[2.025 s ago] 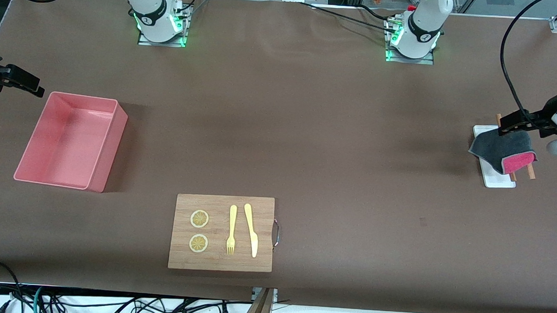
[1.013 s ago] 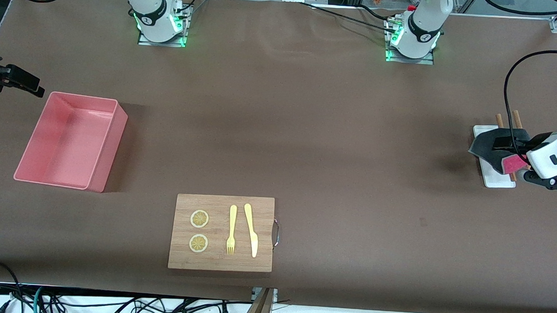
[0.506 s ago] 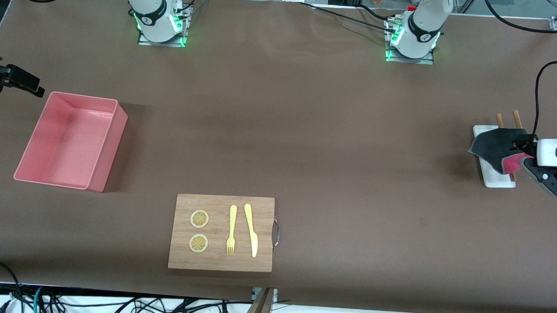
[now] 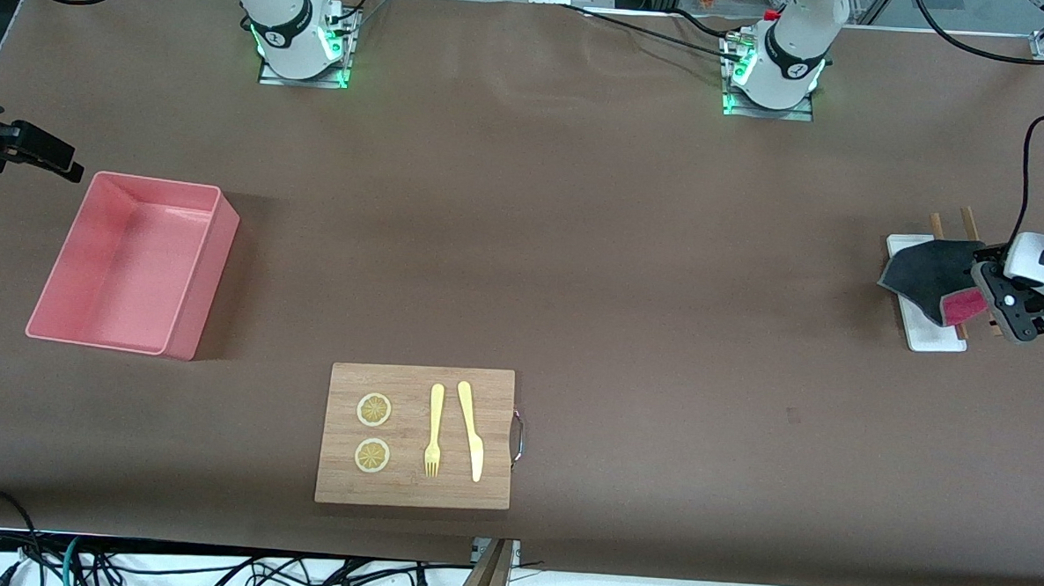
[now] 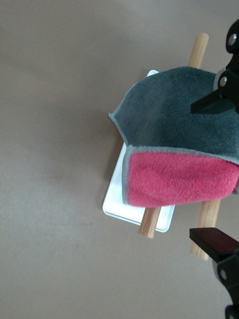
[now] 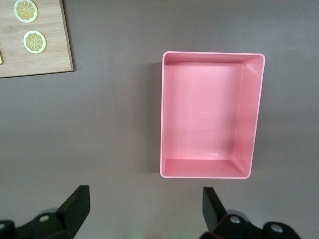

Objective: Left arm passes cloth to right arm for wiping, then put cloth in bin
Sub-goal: 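Close the left gripper on the grey cloth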

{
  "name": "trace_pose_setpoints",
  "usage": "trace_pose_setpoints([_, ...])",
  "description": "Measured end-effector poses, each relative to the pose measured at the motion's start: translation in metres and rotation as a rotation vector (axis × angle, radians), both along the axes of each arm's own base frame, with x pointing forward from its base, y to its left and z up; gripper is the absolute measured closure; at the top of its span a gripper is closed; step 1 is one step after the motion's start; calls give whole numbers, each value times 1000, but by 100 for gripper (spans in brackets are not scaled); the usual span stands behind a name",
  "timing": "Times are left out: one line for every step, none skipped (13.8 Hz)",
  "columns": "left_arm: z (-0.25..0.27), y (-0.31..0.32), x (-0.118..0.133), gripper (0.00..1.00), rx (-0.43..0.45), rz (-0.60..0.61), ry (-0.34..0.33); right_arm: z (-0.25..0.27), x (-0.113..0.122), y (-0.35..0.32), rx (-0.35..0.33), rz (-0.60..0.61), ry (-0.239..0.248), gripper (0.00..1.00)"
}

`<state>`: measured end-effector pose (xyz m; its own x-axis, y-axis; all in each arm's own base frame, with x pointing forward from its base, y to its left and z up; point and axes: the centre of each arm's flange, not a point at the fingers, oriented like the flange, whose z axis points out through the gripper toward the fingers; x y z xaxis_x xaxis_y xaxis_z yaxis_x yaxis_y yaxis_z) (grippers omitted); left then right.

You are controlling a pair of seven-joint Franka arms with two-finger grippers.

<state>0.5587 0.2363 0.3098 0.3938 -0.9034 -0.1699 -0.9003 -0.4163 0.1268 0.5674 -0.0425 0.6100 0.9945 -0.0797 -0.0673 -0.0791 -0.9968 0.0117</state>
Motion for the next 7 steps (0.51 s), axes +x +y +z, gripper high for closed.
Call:
trace_pose_setpoints([-1,-2,-2,0,-3,-8,3,0,0,0,0,0,0,0])
trace_pose_setpoints([0,-4,-1,0,-4,-17,2,0,0,0,0,0,0,0])
trace_pose_setpoints([0,-6,0,0,-6,-23,1,0,0,0,0,0,0,0])
trace_pose_setpoints([1,-6,0,0,-7,-29,1,0,0,0,0,0,0,0])
trace_pose_setpoints([0,-6,0,0,-8,-36,2,0,0,0,0,0,0,0])
trace_pose_setpoints([0,-7,-1,0,-11,-48,5,0,0,0,0,0,0,0])
trace_pose_setpoints([-1,-7,-1,0,-16,-70,8,0,0,0,0,0,0,0])
